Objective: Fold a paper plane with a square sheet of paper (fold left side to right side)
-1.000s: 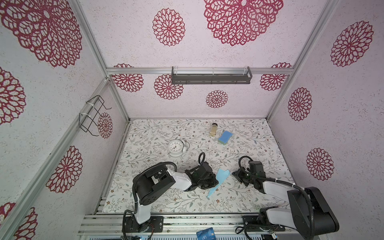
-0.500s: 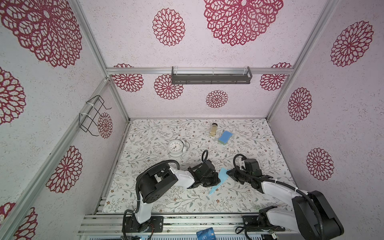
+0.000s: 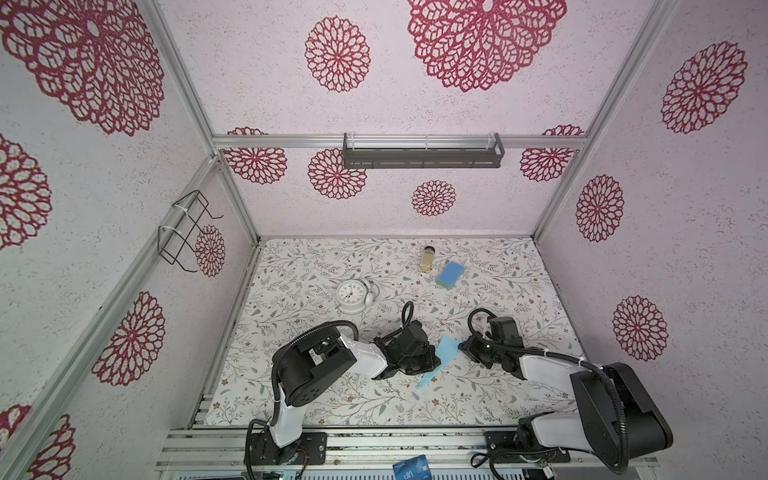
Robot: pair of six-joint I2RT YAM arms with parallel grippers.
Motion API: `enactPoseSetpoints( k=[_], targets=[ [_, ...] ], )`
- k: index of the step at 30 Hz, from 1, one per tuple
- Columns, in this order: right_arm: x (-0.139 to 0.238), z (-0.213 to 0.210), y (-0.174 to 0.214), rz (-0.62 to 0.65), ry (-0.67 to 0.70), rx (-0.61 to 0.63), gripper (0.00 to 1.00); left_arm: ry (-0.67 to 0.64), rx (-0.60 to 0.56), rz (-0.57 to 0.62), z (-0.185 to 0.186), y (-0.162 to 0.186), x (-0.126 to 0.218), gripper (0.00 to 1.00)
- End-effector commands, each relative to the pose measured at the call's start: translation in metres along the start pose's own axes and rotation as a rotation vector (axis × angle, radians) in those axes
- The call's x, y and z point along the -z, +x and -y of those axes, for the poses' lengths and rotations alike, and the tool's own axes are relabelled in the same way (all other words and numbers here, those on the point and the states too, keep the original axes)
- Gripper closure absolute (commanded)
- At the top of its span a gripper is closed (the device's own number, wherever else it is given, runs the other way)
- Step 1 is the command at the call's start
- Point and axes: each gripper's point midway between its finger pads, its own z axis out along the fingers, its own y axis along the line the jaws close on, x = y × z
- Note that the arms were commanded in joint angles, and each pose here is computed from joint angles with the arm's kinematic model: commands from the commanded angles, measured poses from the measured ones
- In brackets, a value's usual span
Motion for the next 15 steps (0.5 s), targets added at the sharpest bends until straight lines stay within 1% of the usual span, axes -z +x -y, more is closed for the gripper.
enactPoseSetpoints(
  k=[1, 9, 15],
  targets=[
    [0.001, 0.026, -0.006, 0.023, 0.109, -0.010, 1.00, -0.189, 0.057, -0.060, -0.059, 0.024, 0.003, 1.00],
    [-0.003, 0.040, -0.020, 0.023, 0.166, -0.068, 1.00, -0.196, 0.062, -0.060, -0.064, 0.027, 0.004, 1.00],
    [0.000, 0.041, -0.029, 0.048, 0.171, -0.114, 1.00, -0.196, 0.063, -0.058, -0.064, 0.026, 0.004, 1.00]
  ],
)
